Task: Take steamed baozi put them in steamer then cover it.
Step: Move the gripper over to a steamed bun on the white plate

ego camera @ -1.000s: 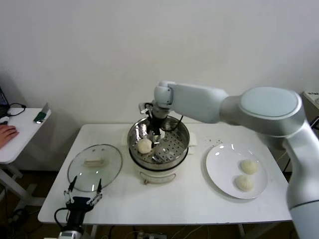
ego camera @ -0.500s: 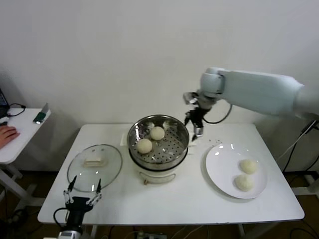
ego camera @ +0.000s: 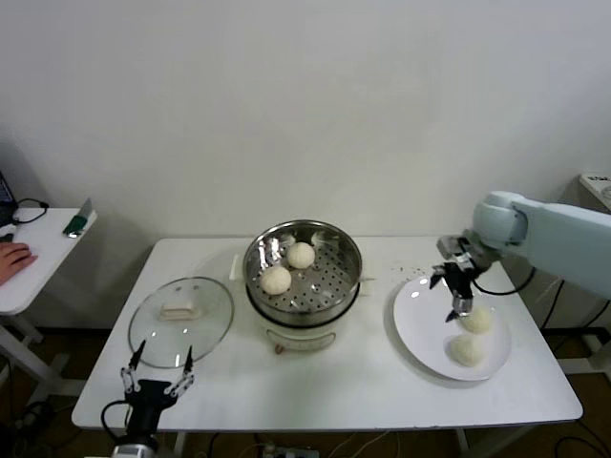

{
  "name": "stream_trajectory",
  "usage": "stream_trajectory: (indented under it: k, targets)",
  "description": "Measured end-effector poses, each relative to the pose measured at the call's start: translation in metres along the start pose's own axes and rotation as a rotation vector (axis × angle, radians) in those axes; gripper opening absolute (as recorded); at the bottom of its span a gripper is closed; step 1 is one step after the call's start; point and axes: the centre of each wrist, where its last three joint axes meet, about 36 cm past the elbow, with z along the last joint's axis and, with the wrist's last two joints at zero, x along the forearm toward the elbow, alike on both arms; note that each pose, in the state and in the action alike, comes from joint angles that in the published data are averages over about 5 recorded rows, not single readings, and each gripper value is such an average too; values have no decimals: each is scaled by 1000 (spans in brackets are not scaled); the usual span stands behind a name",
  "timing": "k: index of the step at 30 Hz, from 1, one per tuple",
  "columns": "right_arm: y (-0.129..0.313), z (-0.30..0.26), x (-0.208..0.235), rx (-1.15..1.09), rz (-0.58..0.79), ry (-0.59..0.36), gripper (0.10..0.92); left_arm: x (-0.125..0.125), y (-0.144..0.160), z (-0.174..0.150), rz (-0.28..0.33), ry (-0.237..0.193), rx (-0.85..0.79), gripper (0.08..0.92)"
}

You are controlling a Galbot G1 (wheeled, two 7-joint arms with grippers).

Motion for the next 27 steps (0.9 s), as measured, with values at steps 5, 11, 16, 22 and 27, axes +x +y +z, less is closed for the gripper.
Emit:
stream_trajectory:
  k: [5,11,16,22,27]
  targets:
    - [15,20,-29,-19,-24,23,823,1,0,1,-4,8,-4,823]
    - [27,34,-58,-31,-45,38,823,1,-1,4,-6,17,-6,823]
    - [30,39,-75,-35,-54,45,823,1,-1,7,-8,24,-6,823]
    - [27,42,-86,-33,-58,56,823,3,-1,10,-9,32,-7,823]
    - [27,45,-94,-35,-73,67,822,4,0,11,-12,34,-8,823]
